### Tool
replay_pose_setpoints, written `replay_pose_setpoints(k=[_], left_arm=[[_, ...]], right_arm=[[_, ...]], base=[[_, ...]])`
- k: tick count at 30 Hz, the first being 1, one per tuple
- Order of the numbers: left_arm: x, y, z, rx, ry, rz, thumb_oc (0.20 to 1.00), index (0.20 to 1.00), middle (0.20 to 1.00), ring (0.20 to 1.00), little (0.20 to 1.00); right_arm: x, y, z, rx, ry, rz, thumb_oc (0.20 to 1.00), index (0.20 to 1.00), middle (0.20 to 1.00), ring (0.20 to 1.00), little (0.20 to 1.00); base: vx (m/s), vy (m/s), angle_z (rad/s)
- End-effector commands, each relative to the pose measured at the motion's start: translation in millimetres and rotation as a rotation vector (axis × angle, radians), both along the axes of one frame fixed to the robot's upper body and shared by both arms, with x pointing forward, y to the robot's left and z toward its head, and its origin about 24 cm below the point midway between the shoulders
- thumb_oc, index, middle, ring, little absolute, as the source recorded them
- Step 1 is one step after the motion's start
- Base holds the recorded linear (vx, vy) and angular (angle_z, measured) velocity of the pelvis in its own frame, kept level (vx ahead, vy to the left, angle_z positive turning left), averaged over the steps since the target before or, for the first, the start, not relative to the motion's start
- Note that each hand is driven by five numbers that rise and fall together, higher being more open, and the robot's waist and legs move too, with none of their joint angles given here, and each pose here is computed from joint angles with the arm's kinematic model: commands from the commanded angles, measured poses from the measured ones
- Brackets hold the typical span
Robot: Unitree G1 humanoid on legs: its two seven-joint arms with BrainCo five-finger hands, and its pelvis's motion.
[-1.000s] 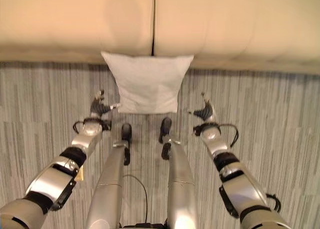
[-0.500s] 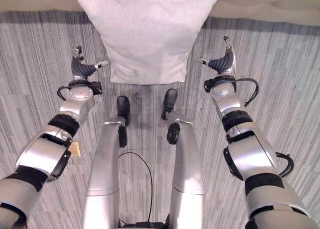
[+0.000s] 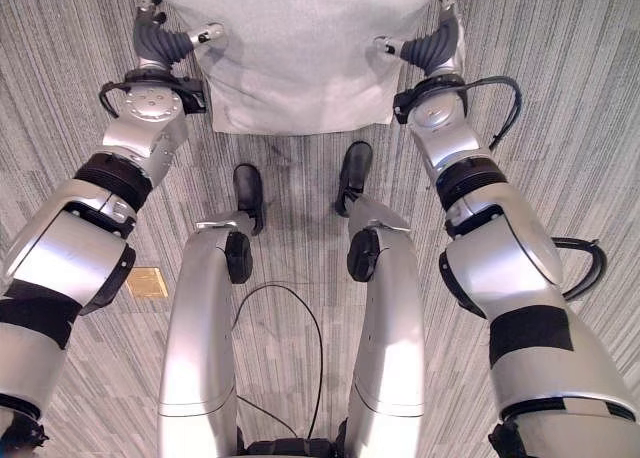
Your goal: Pick up all the scattered cushions and arrange them neatly on the sofa.
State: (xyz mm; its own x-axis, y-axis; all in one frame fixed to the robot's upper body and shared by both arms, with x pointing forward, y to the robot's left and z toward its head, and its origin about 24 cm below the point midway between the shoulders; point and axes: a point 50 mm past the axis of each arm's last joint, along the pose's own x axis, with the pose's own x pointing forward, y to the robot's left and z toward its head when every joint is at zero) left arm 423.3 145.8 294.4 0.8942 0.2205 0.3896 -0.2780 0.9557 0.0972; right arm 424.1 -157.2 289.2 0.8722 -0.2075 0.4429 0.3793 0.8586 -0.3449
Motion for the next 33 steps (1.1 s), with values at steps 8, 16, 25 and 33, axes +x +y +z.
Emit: replay_pose_setpoints(k=[8, 16, 25, 33], left_arm=[[-19, -57, 12, -0.193, -0.167, -0.250, 0.200, 0.200, 0.200, 0.200, 0.200], [-39, -59, 8, -0.313, -0.278, -0.362, 0.200, 0.200, 0.200, 0.200, 0.200], [-74, -70, -75, -0.314, -0.206, -0.459, 0.200, 0.200, 0.200, 0.200, 0.200], [-102, -63, -151, -0.282, -0.024, -0.496, 0.200, 0.200, 0.200, 0.200, 0.200]], right_arm=[[-25, 100, 20, 0.125, -0.169, 0.412, 0.200, 0.200, 0.200, 0.200, 0.200], [-41, 88, 20, 0.172, -0.289, 0.462, 0.200, 0.200, 0.200, 0.200, 0.200], [-76, 67, -59, 0.214, -0.263, 0.512, 0.200, 0.200, 0.200, 0.200, 0.200], [-112, 52, -130, 0.144, -0.106, 0.521, 0.200, 0.200, 0.200, 0.200, 0.200]], base=[[0.00, -0.003, -0.02], [-0.04, -0.039, 0.06], [-0.03, -0.038, 0.09], [0.12, -0.107, 0.18]])
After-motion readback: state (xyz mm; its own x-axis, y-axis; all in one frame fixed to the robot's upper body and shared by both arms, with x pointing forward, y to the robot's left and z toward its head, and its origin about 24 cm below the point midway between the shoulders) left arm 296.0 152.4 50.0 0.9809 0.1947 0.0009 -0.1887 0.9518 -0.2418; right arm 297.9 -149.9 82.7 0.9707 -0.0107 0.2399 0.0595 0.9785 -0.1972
